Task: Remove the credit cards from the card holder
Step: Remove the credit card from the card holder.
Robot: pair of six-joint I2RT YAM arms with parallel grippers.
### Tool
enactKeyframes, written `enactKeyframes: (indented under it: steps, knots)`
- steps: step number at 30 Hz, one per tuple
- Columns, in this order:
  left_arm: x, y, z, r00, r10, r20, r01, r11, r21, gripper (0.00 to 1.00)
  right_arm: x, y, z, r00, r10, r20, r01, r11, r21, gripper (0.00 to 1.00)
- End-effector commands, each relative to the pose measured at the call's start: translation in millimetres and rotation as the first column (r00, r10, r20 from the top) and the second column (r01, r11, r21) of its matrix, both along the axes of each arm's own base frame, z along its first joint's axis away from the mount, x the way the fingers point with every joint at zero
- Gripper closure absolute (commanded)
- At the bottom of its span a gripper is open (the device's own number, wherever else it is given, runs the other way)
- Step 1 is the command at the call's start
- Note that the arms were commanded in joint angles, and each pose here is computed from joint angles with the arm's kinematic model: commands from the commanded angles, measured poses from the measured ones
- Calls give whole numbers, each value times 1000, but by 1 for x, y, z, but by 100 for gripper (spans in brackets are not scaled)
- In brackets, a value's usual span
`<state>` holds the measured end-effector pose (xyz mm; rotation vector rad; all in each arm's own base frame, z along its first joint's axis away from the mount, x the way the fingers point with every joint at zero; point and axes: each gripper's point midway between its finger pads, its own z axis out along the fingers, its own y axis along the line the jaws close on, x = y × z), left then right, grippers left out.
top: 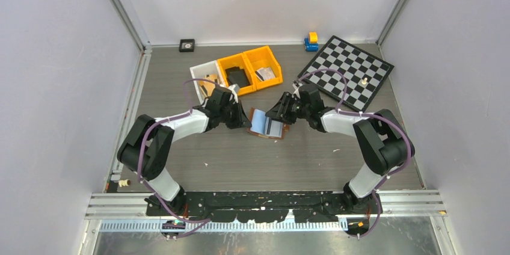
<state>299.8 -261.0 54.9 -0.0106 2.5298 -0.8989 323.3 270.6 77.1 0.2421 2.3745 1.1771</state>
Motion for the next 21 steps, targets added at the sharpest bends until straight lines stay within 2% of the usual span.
enactKeyframes:
  steps: [1, 6, 11, 17, 21]
  knots:
    - [3, -6, 9, 999, -18, 33, 19, 999, -38, 100, 2, 17, 22, 996, 59, 68, -63, 997, 52, 59]
    - [2, -7, 13, 999, -29, 44, 32, 998, -54, 100, -9, 37, 25, 985, 148, 91, -152, 987, 43, 64]
    - [1, -12, 16, 998, -40, 47, 44, 995, -84, 98, -10, 43, 16, 983, 171, 62, -174, 984, 42, 55]
    - [0, -14, 16, 998, -45, 43, 49, 994, -95, 95, -6, 39, 4, 988, 149, 29, -149, 989, 0, 54]
    - [1, -12, 16, 998, -36, 51, 40, 995, -87, 92, -3, 27, -8, 994, 107, -1, -107, 991, -81, 51]
